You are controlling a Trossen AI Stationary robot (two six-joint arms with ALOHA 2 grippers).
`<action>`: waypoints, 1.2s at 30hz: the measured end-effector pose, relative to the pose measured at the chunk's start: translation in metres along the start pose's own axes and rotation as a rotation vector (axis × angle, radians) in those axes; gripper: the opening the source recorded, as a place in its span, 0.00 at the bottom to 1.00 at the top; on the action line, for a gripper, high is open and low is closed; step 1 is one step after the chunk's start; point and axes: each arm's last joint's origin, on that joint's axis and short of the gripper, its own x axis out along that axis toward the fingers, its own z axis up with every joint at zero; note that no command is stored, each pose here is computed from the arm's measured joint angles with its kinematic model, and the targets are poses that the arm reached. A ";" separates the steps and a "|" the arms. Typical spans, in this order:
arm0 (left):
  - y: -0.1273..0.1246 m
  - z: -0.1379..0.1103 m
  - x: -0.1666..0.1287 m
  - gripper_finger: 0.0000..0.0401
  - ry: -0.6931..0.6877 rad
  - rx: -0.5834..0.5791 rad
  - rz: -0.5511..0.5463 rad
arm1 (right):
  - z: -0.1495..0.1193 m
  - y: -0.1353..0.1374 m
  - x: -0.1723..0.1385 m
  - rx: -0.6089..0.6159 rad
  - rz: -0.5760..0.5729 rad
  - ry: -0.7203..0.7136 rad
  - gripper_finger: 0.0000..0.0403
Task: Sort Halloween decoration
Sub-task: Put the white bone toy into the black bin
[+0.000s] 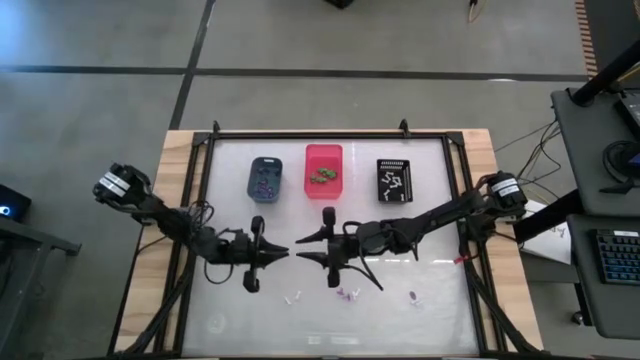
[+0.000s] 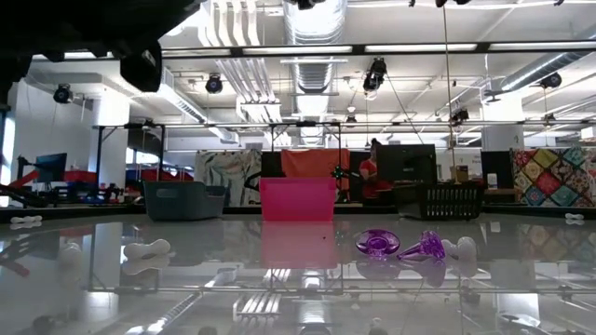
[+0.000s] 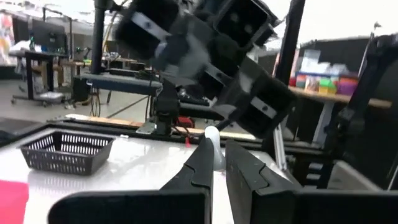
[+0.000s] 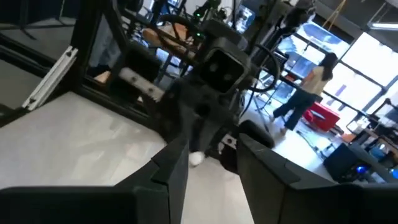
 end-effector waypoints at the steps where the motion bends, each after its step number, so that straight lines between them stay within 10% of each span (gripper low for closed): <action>1: -0.002 -0.001 0.003 0.00 0.002 0.023 -0.002 | 0.000 0.000 0.001 0.011 0.003 -0.003 0.31; 36: -0.018 0.008 0.025 0.01 -0.053 0.171 -0.048 | -0.003 -0.003 0.006 0.199 0.203 -0.079 0.03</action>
